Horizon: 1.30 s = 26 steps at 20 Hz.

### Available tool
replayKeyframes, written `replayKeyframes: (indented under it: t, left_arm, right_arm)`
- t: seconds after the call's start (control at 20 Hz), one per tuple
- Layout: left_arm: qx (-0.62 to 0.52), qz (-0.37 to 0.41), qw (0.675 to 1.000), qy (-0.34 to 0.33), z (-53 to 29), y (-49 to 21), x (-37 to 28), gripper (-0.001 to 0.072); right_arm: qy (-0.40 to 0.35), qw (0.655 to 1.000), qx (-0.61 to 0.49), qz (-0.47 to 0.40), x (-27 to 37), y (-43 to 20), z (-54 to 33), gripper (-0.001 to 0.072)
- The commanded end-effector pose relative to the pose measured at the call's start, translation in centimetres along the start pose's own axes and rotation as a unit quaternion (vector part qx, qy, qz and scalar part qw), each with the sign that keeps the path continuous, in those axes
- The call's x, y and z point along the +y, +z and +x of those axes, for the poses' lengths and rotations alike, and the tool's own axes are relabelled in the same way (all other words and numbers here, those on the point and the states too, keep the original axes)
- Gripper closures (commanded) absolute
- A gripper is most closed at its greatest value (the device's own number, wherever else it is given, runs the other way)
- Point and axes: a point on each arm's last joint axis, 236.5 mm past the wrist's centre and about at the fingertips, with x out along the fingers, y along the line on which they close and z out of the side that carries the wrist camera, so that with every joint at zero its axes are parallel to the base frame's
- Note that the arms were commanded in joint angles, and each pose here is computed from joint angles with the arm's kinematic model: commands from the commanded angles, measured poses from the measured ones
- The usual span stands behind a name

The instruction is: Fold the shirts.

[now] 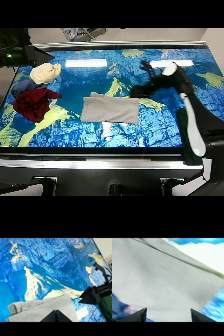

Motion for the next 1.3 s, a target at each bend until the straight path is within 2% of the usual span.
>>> replayKeyframes:
  t: [0.0, 0.1, 0.25, 0.4, 0.45, 0.5, 0.55, 0.7, 0.85, 1.0, 1.25]
  left_arm:
    - [0.002, 0.0, 1.0, 0.005, 0.0, -0.1, 0.3, 0.068]
    - [0.006, -0.004, 1.0, 0.005, 0.3, -0.4, 0.6, 0.068]
    - [0.013, -0.012, 1.0, 0.005, 0.6, -1.0, 0.9, 0.068]
    - [0.015, -0.014, 1.0, 0.005, 0.7, -1.2, 1.1, 0.0679]
    - [0.014, -0.014, 1.0, 0.005, 0.7, -1.2, 1.0, 0.0679]
    - [0.015, -0.014, 1.0, 0.005, 0.7, -1.2, 1.1, 0.0679]
    - [0.015, -0.014, 1.0, 0.005, 0.7, -1.2, 1.1, 0.0679]
    - [0.015, -0.014, 1.0, 0.005, 0.7, -1.2, 1.1, 0.0679]
    - [0.015, -0.001, 1.0, 0.005, 0.7, -1.2, 1.1, 0.0679]
    - [0.015, 0.007, 1.0, 0.005, 0.7, -1.2, 1.1, 0.0679]
    - [0.015, 0.013, 1.0, 0.004, 0.7, -1.2, 1.1, 0.0679]
  right_arm:
    - [-0.021, 0.996, 0.062, 0.061, -5.0, -4.8, 0.3, 0.0081]
    - [0.007, 0.994, 0.077, 0.079, -4.9, -6.1, 3.7, 0.008]
    - [0.121, 0.988, 0.035, 0.089, -1.8, -4.0, 6.7, 0.0079]
    - [0.127, 0.986, 0.034, 0.1, -0.9, -3.7, 8.1, 0.012]
    - [0.127, 0.986, 0.044, 0.098, -0.3, -4.0, 8.6, 0.0208]
    - [0.135, 0.985, 0.054, 0.089, 0.4, -4.4, 8.7, 0.0482]
    - [0.147, 0.984, 0.053, 0.081, 1.1, -4.4, 8.3, 0.0672]
    - [0.165, 0.986, -0.01, 0.017, 1.9, -1.8, 3.6, 0.0668]
    - [0.12, 0.987, -0.105, 0.009, -0.7, 1.1, -5.6, 0.0668]
    - [0.079, 0.978, -0.171, 0.087, -5.6, 0.3, -14.8, 0.0668]
    - [0.016, 0.957, -0.241, 0.159, -11.1, -4.2, -24.5, 0.0668]
